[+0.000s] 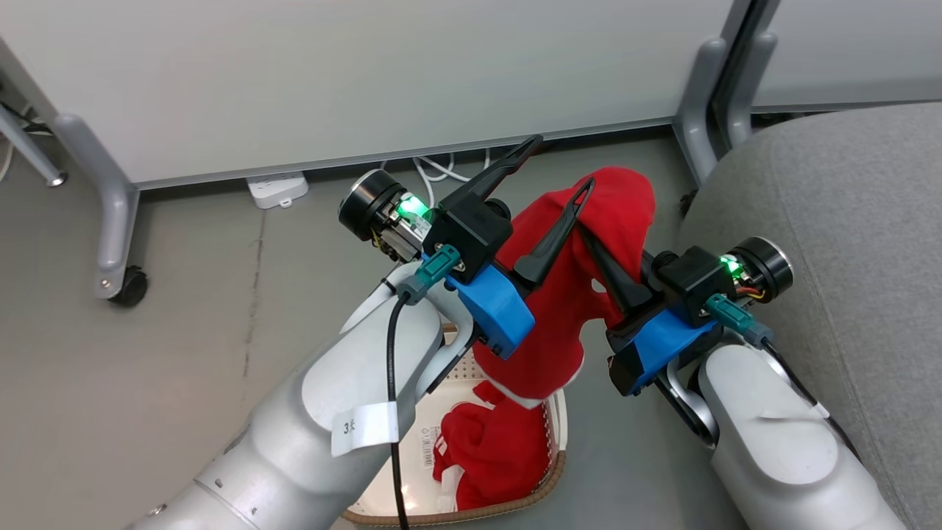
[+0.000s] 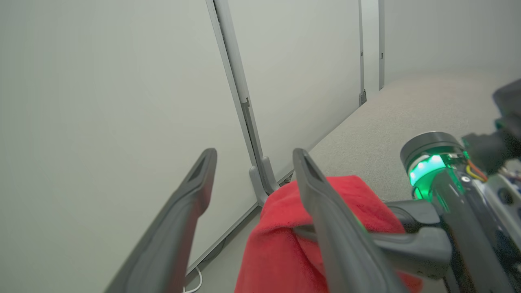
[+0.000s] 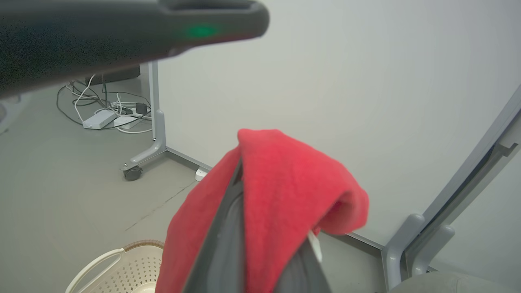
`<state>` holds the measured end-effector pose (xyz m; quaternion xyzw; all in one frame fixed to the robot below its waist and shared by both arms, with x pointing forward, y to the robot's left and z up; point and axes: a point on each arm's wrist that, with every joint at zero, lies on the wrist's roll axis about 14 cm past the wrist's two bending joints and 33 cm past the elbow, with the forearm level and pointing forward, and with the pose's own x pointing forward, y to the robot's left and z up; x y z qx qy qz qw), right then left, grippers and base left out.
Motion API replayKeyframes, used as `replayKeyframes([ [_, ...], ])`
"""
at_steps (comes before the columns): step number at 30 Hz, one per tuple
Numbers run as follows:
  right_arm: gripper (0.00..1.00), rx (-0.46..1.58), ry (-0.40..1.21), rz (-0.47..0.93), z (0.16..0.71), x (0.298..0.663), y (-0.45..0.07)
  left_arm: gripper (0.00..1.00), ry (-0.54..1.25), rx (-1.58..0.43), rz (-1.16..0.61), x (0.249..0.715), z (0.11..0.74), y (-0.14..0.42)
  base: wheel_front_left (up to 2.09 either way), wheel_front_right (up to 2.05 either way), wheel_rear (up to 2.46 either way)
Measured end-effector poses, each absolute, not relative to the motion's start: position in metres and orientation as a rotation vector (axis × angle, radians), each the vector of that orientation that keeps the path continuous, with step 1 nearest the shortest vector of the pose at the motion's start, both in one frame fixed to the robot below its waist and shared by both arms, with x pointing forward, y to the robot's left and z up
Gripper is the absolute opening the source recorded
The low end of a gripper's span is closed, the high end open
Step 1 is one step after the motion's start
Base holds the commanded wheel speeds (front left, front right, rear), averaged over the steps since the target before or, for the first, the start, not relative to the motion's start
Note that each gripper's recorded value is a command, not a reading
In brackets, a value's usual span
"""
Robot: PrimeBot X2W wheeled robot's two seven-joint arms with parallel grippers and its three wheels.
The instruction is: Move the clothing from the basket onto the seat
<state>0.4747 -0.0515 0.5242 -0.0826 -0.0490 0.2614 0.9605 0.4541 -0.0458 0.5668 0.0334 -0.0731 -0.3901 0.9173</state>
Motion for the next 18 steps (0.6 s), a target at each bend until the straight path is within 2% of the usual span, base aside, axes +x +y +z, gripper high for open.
replayKeyframes([
  [18,0.0,-0.155,-0.102,0.271,0.529,0.471,-0.146,1.0,-0.122,0.042,-0.995,0.449,0.545,-0.114,0.0,0.0,0.0],
])
